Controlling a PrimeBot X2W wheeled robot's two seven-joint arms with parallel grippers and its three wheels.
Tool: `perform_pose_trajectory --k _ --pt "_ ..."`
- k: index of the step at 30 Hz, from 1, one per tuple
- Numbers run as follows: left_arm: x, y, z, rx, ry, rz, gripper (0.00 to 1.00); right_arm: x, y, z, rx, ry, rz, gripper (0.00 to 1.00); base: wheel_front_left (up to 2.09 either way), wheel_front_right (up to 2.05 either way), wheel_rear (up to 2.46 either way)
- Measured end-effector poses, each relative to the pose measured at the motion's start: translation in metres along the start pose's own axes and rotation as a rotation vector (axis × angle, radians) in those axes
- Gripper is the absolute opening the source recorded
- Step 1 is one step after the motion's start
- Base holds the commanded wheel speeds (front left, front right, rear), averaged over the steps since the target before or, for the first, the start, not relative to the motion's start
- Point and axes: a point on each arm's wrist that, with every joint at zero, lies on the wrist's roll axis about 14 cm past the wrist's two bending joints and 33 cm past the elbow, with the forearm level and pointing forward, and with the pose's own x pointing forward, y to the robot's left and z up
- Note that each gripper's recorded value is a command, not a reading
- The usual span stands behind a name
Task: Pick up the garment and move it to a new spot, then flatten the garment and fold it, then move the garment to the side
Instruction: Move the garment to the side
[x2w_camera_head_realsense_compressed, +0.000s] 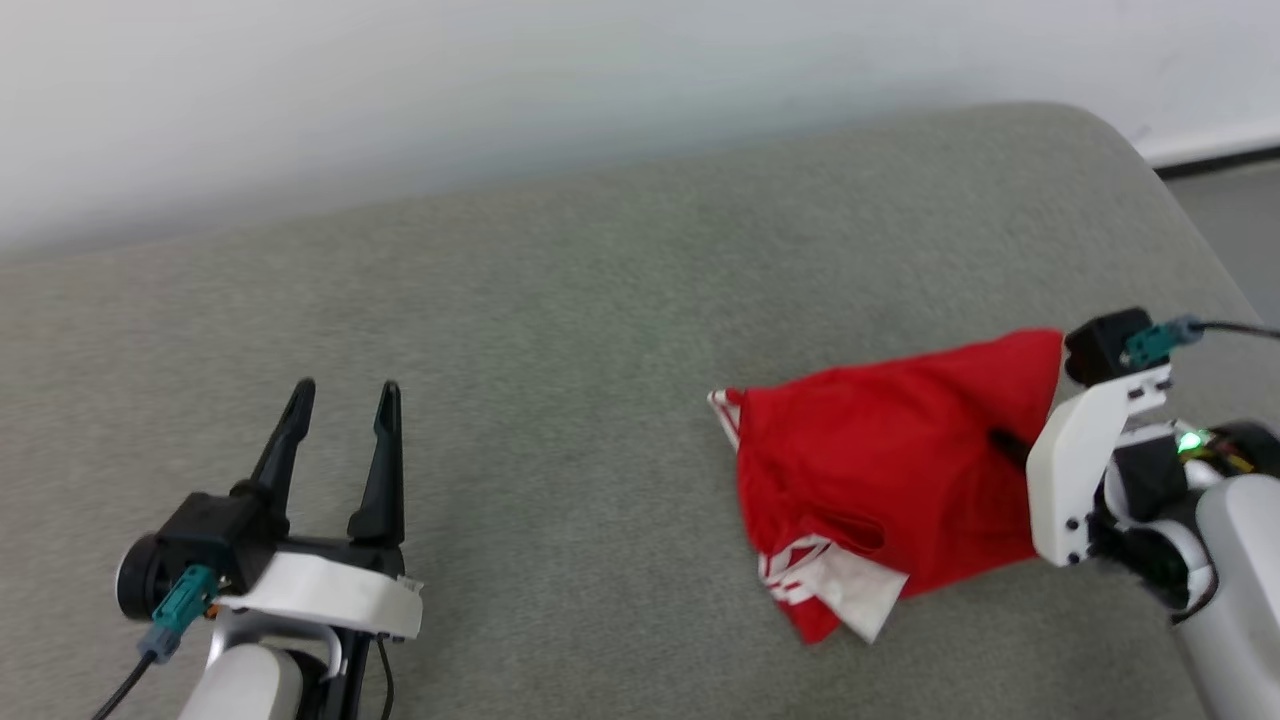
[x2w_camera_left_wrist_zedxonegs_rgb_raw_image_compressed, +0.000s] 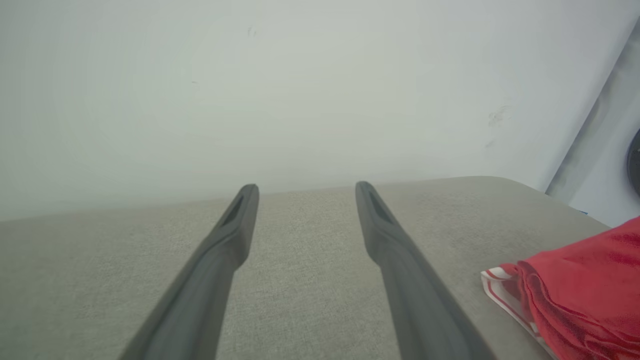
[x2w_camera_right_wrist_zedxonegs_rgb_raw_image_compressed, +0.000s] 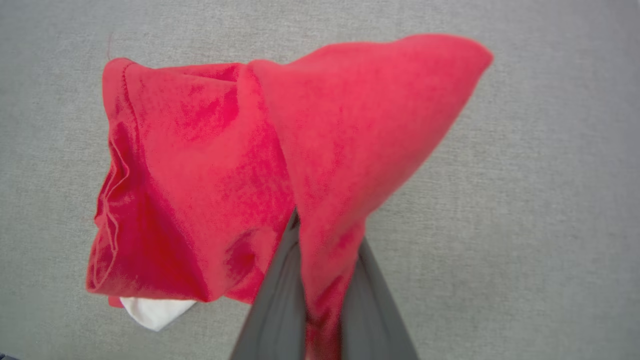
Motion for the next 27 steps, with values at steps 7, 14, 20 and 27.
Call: perform_pose_trajectory --k 7,14,20,27 --pt "0.062 -0.042 -0.02 -0.003 -0.001 -0.204 1.0 -0.007 -0.103 0.006 0.032 -0.014 -0.289 0.0 0.0 0.0 0.0" --pt "0.101 -0.052 -0.053 -0.013 0.015 -0.301 1.0 -0.005 -0.183 0.016 0.049 -0.061 -0.525 0.0 0.0 0.0 0.0" --pt "0.115 -0.045 -0.091 -0.031 0.067 -0.316 1.0 0.017 -0.212 0.013 0.071 -0.101 -0.628 0.0 0.0 0.0 0.0" --pt "0.116 -0.031 -0.122 -0.03 0.122 -0.304 1.0 0.04 -0.226 -0.008 0.09 -0.098 -0.703 0.31 0.0 0.0 0.0"
